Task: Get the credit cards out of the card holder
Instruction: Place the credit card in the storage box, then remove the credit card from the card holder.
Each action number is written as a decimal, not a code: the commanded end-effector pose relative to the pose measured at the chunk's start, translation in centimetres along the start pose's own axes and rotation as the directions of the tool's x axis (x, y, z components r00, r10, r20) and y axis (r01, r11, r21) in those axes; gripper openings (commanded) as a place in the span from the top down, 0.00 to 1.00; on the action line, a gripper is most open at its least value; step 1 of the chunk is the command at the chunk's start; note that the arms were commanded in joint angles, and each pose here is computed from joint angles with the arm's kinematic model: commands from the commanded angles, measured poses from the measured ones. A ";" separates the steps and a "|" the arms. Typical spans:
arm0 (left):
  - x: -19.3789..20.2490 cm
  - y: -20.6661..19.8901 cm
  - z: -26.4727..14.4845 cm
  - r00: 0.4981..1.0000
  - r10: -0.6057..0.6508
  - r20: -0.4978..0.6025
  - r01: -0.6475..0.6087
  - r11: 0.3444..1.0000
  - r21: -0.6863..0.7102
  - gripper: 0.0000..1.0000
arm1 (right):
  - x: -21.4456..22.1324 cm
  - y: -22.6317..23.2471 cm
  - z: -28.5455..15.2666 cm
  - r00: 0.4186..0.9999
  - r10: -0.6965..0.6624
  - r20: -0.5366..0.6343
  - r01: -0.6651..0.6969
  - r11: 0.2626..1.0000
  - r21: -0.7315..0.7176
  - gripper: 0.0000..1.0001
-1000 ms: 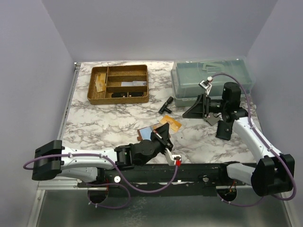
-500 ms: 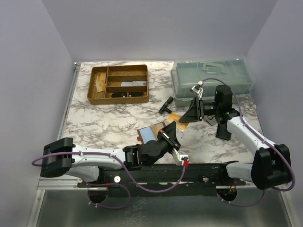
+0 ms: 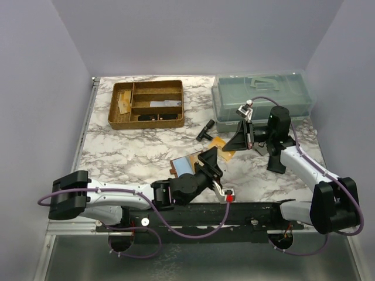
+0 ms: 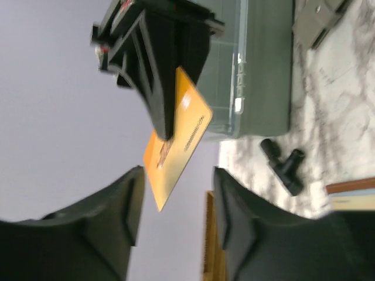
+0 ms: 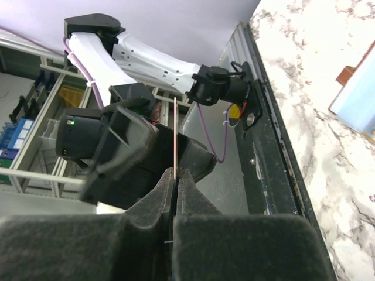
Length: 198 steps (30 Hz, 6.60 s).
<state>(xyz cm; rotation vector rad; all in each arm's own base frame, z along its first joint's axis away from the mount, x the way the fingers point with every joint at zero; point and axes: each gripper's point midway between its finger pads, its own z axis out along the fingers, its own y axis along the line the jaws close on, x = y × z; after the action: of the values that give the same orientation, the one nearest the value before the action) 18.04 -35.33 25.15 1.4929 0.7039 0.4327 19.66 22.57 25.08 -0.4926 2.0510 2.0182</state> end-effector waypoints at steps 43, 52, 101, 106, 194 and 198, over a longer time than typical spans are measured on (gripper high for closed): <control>-1.5 3.9 1.8 -0.852 -0.504 0.144 0.514 -0.748 0.420 0.68 | -0.6 -0.1 -2.9 0.965 -0.203 0.168 0.196 0.979 0.059 1.00; -1.6 4.0 1.6 -0.849 -0.511 0.133 0.512 -0.738 0.440 1.00 | -0.5 0.0 -2.9 0.963 -0.215 0.161 0.208 0.976 0.058 0.92; 55.4 -4.8 -5.3 -0.530 -0.696 -0.484 0.792 -0.202 -0.576 1.00 | -2.0 -4.5 -9.0 0.764 -0.640 0.086 0.536 0.702 0.469 0.01; 56.8 -6.6 -4.5 -0.541 -0.692 -0.477 0.785 -0.214 -0.581 1.00 | -2.0 -5.1 -9.4 0.775 -0.625 0.095 0.520 0.716 0.466 0.01; 11.7 -10.1 -8.0 -0.839 -0.542 0.036 0.521 -0.821 -0.232 0.01 | -0.2 -5.3 -9.8 0.656 -0.754 0.042 0.659 0.599 0.455 0.01; 11.9 -11.2 -8.1 -0.831 -0.557 -0.015 0.530 -0.782 -0.327 0.01 | -0.3 -5.3 -9.9 0.654 -0.756 0.039 0.658 0.594 0.463 0.01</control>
<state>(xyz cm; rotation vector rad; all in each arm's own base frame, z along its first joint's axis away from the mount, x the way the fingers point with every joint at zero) 19.14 -22.01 12.38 -0.3881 2.0736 -1.1938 22.53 12.99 20.99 -0.7838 1.6594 1.0900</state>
